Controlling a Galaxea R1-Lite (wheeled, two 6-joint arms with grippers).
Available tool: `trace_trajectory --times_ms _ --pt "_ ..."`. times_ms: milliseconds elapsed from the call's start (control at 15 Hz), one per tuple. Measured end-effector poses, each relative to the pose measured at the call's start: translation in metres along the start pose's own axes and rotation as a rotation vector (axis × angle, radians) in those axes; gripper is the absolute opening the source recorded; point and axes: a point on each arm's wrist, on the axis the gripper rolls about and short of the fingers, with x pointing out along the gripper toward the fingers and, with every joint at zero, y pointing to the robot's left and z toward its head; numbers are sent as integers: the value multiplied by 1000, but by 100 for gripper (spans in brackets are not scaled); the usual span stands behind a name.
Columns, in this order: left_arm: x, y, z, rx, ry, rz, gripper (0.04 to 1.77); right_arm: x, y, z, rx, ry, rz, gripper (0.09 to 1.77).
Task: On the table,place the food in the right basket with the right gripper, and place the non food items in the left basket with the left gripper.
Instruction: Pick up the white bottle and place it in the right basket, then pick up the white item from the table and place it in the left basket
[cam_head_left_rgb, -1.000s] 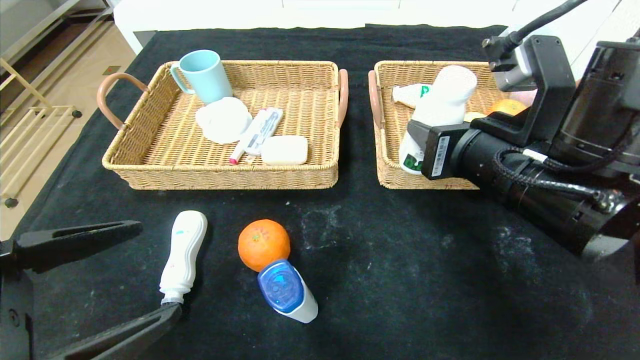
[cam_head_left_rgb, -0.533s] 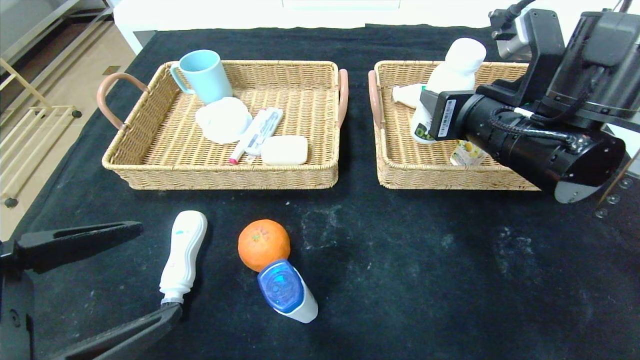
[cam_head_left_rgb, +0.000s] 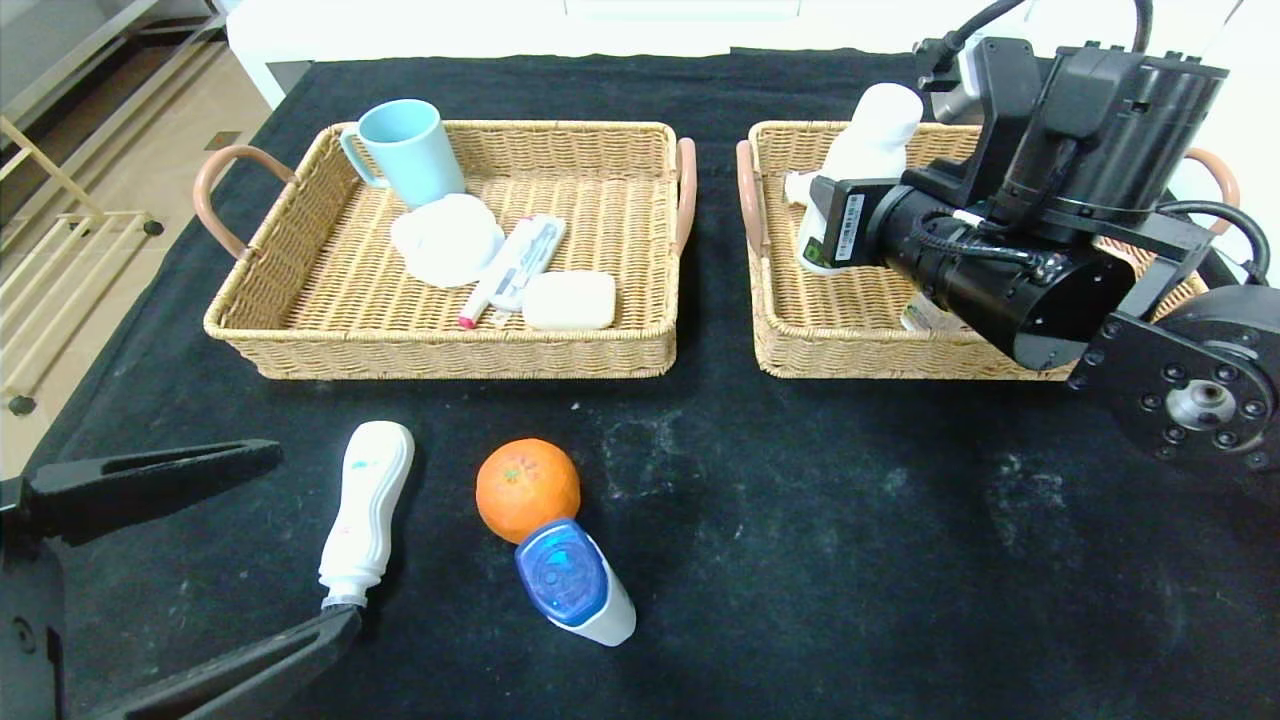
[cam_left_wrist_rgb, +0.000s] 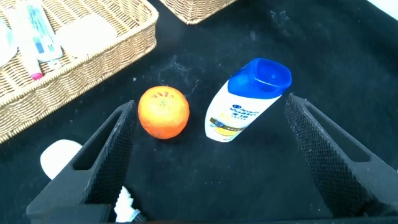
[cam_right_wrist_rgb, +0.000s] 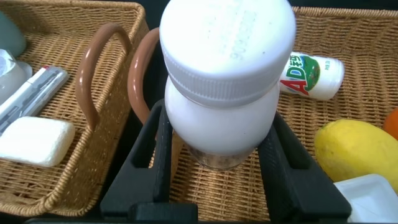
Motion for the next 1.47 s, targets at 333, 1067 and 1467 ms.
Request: trace_trajectory --times_ms 333,1067,1467 --pt "0 0 0 0 0 0 172 4 1 -5 -4 9 -2 119" --pt "-1 0 2 1 -8 5 172 -39 0 -4 -22 86 129 158" --pt "1 2 4 -4 -7 15 172 -98 -14 -17 -49 185 449 165"
